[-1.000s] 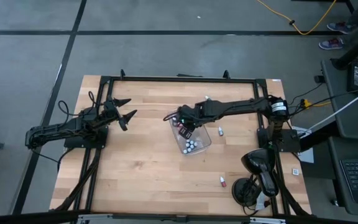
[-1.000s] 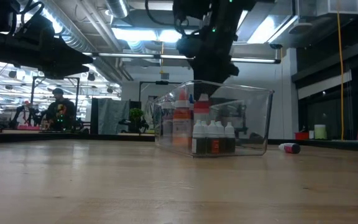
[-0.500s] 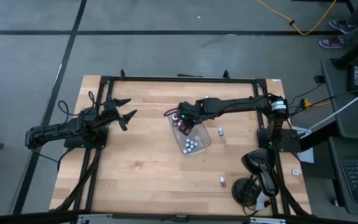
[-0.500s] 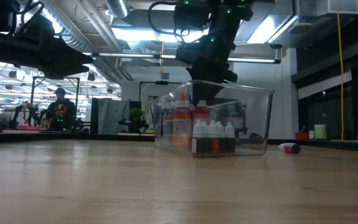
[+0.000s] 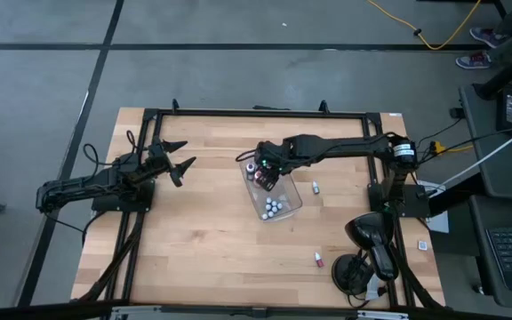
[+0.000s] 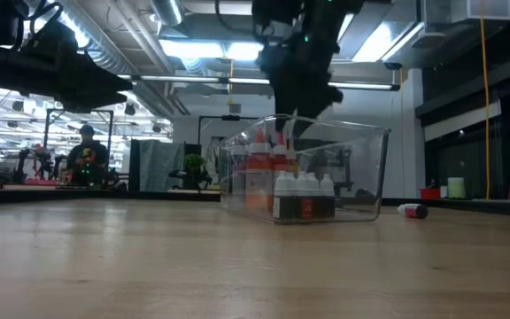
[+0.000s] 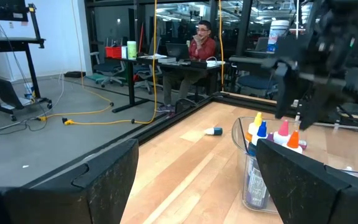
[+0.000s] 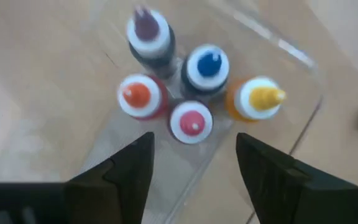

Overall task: Pick & Place food coloring
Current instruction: Put the small blue food coloring bottle into the bottom of the bin

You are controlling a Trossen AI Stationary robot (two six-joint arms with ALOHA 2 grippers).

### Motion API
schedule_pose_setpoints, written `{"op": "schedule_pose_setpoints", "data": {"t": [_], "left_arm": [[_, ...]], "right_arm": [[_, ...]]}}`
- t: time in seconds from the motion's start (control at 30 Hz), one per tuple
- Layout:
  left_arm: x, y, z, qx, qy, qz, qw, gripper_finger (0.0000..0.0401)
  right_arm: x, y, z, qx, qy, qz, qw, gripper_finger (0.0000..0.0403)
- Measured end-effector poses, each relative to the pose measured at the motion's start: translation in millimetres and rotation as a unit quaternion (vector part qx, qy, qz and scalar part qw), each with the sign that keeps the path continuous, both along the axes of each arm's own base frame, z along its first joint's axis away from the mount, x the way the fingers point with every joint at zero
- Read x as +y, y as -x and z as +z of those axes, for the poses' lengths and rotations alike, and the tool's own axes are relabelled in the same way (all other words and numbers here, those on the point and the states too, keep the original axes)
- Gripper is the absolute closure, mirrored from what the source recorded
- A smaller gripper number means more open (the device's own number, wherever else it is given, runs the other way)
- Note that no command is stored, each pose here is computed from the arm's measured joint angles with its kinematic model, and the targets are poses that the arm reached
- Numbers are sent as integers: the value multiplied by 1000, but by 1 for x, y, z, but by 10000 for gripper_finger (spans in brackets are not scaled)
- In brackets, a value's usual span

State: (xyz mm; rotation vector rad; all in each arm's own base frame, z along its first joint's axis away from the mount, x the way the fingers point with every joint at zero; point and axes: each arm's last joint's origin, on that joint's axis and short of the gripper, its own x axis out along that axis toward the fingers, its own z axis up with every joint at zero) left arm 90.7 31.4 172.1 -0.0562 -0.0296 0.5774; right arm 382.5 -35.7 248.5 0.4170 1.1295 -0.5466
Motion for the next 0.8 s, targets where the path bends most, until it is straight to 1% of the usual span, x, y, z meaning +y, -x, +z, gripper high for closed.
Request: {"op": "schedule_pose_setpoints", "data": {"t": [0.2,0.27,0.37,0.63,0.7,0.8], "left_arm": [[0,0,0,0,0,0,1000,81],[0,0,0,0,0,0,1000,81],[0,0,0,0,0,0,1000,81],[0,0,0,0,0,0,1000,81],[0,0,0,0,0,0,1000,81],[0,0,0,0,0,0,1000,81]], "right_arm": [[-7,12,29,-22,9,8,1000,179],[-15,19,36,-23,13,6,1000,178],[-37,29,44,-20,17,-16,1000,179],[-102,57,39,32,7,-115,993,171],[-115,61,34,40,6,-128,991,171],[-132,63,26,53,7,-132,990,174]]}}
